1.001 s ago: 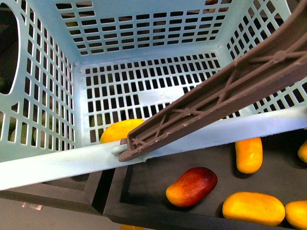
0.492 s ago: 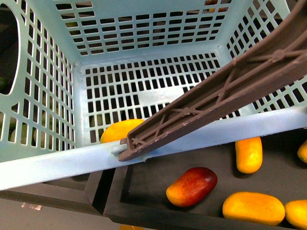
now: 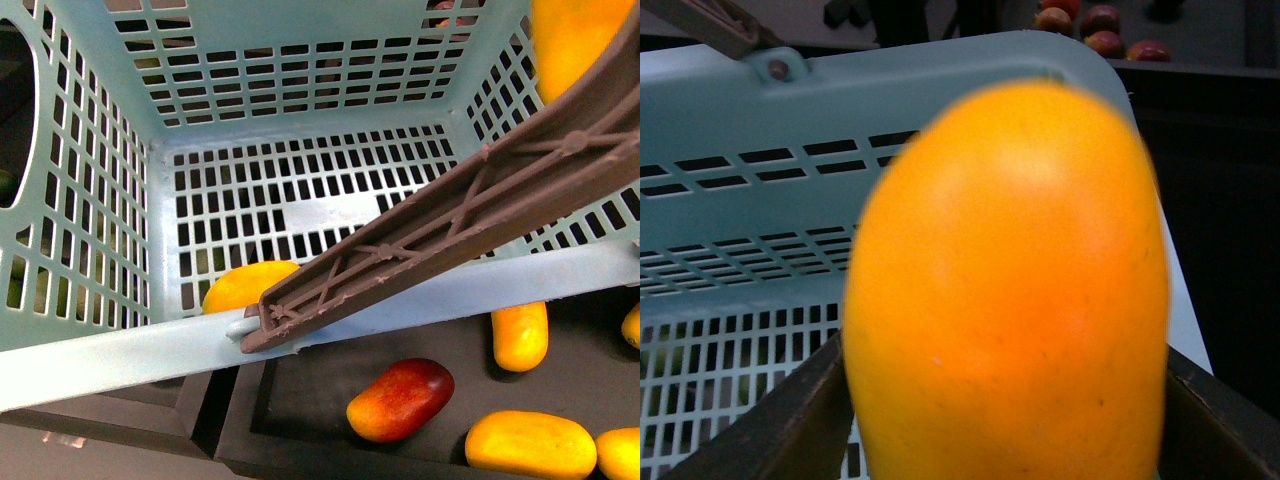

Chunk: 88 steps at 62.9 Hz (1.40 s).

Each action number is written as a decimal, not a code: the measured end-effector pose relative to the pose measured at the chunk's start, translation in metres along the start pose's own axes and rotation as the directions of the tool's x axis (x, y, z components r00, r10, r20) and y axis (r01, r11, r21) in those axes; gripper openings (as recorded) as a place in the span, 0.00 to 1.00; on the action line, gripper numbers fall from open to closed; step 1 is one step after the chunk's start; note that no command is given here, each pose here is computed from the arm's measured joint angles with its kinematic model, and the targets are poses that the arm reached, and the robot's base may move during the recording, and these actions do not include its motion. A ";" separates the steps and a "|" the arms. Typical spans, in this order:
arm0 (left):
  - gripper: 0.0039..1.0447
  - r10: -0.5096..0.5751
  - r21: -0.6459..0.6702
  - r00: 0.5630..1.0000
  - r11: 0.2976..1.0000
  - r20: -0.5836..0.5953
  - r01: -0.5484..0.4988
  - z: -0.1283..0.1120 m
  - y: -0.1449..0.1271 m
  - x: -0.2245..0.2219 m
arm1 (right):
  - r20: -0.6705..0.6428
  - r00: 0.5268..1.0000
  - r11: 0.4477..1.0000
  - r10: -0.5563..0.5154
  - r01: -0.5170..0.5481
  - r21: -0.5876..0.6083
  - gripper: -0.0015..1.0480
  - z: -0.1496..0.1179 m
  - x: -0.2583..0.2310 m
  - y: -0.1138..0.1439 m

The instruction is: Pick lemon and mango into basket

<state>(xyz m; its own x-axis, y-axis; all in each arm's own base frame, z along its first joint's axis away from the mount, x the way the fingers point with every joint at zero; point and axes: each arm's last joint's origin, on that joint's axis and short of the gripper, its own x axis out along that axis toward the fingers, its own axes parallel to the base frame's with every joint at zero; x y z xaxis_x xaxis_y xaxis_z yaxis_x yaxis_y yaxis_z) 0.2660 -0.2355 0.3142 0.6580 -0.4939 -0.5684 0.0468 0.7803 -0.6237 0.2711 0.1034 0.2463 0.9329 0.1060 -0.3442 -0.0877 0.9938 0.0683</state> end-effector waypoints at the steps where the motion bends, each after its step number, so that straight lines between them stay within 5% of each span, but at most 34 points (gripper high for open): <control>1: 0.13 0.000 0.000 1.000 1.000 0.000 0.000 0.000 0.000 0.000 | 0.002 1.000 1.000 -0.009 0.009 0.003 0.85 0.000 0.000 -0.001; 5: 0.13 0.000 0.000 1.000 1.000 0.000 0.000 0.000 0.000 0.000 | 0.018 0.997 0.997 -0.075 0.074 0.026 0.93 0.003 -0.002 -0.007; 17: 0.13 0.002 0.000 1.000 1.000 -0.001 -0.002 0.000 0.000 0.001 | 0.060 0.980 0.979 -0.189 0.184 0.083 0.91 0.011 -0.013 -0.024; 23: 0.13 0.002 0.005 1.000 1.000 0.000 -0.002 -0.001 0.000 0.001 | 0.225 0.970 0.996 -0.087 0.080 0.040 0.78 -0.001 -0.016 -0.031; 31: 0.13 0.001 -0.004 1.000 1.000 -0.002 -0.001 0.000 0.001 0.001 | 0.334 0.940 0.997 -0.076 0.080 0.002 0.59 -0.022 -0.032 -0.046; 53: 0.13 -0.001 -0.001 1.000 1.000 -0.004 0.001 0.000 0.000 0.001 | 0.337 0.938 0.995 -0.081 0.097 -0.030 0.02 -0.070 -0.069 -0.075; 88: 0.13 0.002 -0.001 1.000 1.000 -0.002 -0.002 0.000 0.000 0.001 | 0.338 0.937 0.994 -0.087 0.104 -0.031 0.02 -0.110 -0.109 -0.096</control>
<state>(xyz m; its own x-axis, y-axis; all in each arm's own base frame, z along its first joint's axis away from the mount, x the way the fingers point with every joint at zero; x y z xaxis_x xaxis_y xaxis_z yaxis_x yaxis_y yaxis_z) 0.2665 -0.2356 0.3134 0.6567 -0.4934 -0.5704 0.0450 0.7806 -0.6234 0.1391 0.0004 0.1740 0.9999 0.0011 -0.0120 -0.0011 1.0000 0.0032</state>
